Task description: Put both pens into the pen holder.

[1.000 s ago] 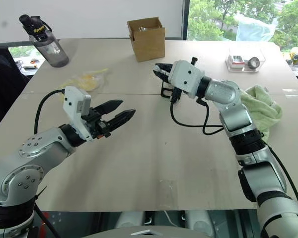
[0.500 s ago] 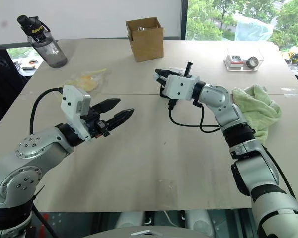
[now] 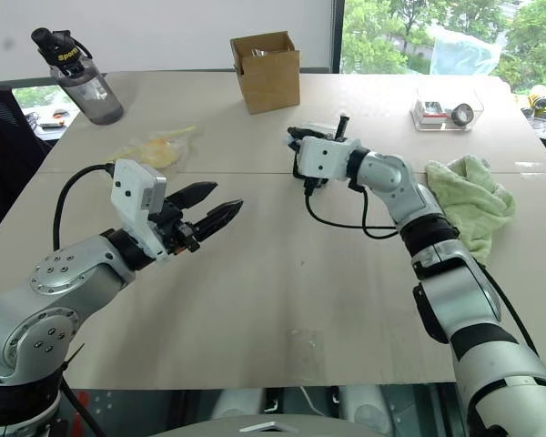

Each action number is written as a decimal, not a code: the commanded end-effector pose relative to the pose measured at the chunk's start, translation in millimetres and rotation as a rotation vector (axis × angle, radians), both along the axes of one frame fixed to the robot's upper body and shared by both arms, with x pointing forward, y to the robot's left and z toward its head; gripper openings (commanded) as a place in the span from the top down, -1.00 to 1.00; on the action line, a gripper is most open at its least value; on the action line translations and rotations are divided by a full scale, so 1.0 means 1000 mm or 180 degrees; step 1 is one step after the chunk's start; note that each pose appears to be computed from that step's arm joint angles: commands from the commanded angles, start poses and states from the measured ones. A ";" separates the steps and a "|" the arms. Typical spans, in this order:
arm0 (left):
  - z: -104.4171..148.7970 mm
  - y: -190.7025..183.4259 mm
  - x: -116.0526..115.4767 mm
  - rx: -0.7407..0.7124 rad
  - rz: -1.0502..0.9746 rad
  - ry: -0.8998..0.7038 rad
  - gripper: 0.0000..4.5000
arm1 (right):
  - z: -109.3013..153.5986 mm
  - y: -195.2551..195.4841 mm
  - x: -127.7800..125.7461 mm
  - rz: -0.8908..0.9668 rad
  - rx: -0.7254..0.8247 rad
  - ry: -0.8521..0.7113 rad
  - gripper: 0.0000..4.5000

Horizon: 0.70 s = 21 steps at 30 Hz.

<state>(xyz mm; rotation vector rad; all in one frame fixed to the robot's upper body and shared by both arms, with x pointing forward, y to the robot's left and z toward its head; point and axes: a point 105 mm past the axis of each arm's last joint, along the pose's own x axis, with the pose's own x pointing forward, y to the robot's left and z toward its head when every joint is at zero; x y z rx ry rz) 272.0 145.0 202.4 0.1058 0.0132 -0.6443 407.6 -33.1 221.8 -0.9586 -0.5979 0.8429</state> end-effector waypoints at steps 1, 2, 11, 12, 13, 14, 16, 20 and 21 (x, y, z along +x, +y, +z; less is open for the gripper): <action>0.013 0.001 -0.005 0.0017 0.0007 -0.0219 -0.40 | 0.017 0.000 0.005 -0.0082 0.0133 -0.0135 -0.05; 0.012 0.001 -0.005 0.0019 0.0010 -0.0220 -0.40 | 0.018 -0.001 0.006 -0.0105 0.0159 -0.0122 -0.28; 0.008 0.002 -0.005 0.0005 0.0006 -0.0206 -0.40 | 0.025 -0.008 0.005 -0.0062 0.0467 0.0061 -0.99; 0.006 0.002 -0.005 -0.0006 0.0008 -0.0193 -0.40 | 0.024 -0.008 0.003 0.0011 0.0581 0.0189 -0.99; 0.005 0.002 -0.006 -0.0037 -0.0002 -0.0182 -0.40 | 0.022 -0.008 0.000 0.0092 0.0698 0.0386 -0.99; 0.003 0.002 -0.008 -0.0078 -0.0017 -0.0170 -0.40 | 0.019 -0.008 -0.004 0.0186 0.0777 0.0567 -0.99; 0.001 0.003 -0.011 -0.0138 -0.0040 -0.0176 -0.40 | 0.011 -0.010 -0.013 0.0340 0.0815 0.0836 -0.99; -0.022 0.012 -0.017 -0.0167 0.0083 -0.0061 -0.40 | -0.027 -0.031 -0.044 0.0579 0.0855 0.1630 -0.99; -0.030 0.014 -0.019 -0.0130 0.0107 -0.0008 -0.40 | -0.035 -0.038 -0.051 0.0565 0.0874 0.1790 -0.99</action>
